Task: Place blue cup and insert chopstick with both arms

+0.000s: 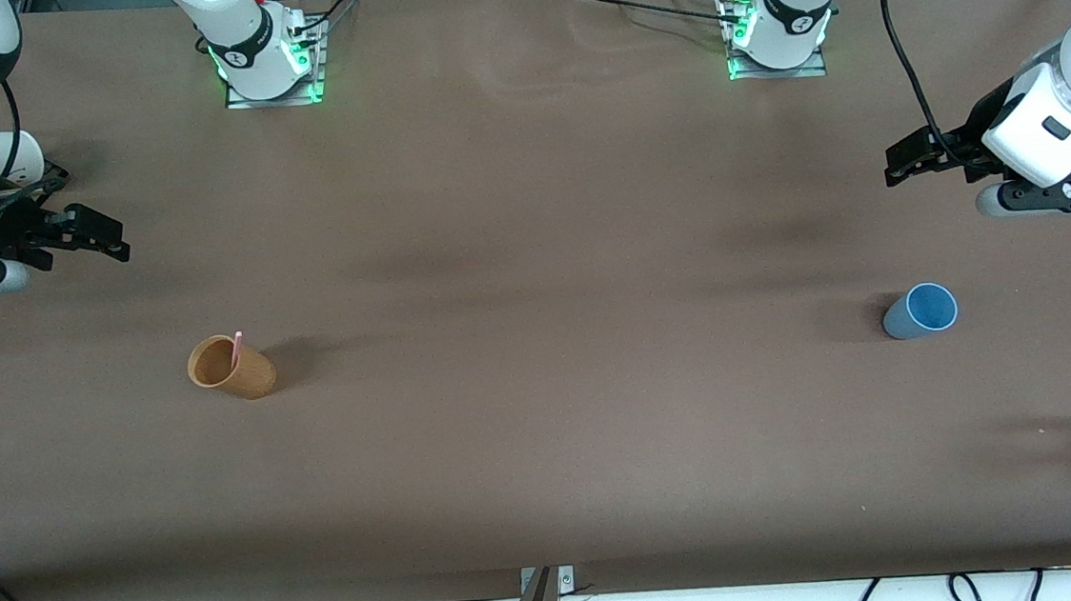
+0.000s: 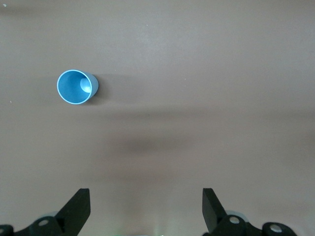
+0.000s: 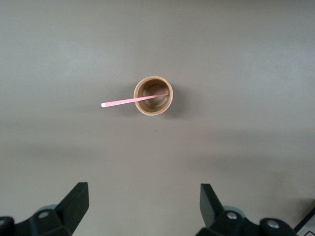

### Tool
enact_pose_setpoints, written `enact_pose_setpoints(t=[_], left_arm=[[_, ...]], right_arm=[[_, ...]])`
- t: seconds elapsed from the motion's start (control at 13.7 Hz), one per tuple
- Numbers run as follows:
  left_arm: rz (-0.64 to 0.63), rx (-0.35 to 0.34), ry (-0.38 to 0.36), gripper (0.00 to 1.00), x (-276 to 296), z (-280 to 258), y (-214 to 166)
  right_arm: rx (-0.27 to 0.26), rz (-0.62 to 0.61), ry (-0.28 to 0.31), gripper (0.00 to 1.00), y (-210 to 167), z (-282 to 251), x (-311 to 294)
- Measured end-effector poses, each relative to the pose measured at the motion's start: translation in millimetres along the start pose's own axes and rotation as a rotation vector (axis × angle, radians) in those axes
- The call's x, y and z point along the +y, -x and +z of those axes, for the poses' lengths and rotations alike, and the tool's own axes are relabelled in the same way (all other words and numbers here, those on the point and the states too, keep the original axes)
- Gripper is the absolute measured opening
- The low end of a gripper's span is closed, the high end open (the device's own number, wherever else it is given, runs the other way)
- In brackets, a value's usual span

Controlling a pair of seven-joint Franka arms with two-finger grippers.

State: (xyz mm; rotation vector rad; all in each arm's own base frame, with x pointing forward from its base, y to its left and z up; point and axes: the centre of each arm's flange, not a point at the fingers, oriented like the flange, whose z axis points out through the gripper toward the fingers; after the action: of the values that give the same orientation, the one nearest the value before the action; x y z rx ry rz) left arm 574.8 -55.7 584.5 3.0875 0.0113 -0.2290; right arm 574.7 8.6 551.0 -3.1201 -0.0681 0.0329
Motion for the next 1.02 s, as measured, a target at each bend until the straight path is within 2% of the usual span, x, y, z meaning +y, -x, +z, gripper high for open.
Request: enact_pose_setpoints(t=[0.29,0.44,0.8,1.02], left_arm=[[-0.020,0.001,0.005,1.00,-17,13,-14],[0.054,0.015,0.009,1.00,-40,31,-32],[0.121,-0.022,0.019,1.00,-138,106,-75],[0.133,-0.064,-0.047,1.00,-171,160,-97]], right_arm=[[-0.018,0.002,0.000,1.00,-4,10,1],[-0.018,0.005,0.000,1.00,-4,11,2],[-0.022,0.007,-0.003,1.00,-7,16,3],[-0.026,0.014,-0.011,1.00,-8,19,5]])
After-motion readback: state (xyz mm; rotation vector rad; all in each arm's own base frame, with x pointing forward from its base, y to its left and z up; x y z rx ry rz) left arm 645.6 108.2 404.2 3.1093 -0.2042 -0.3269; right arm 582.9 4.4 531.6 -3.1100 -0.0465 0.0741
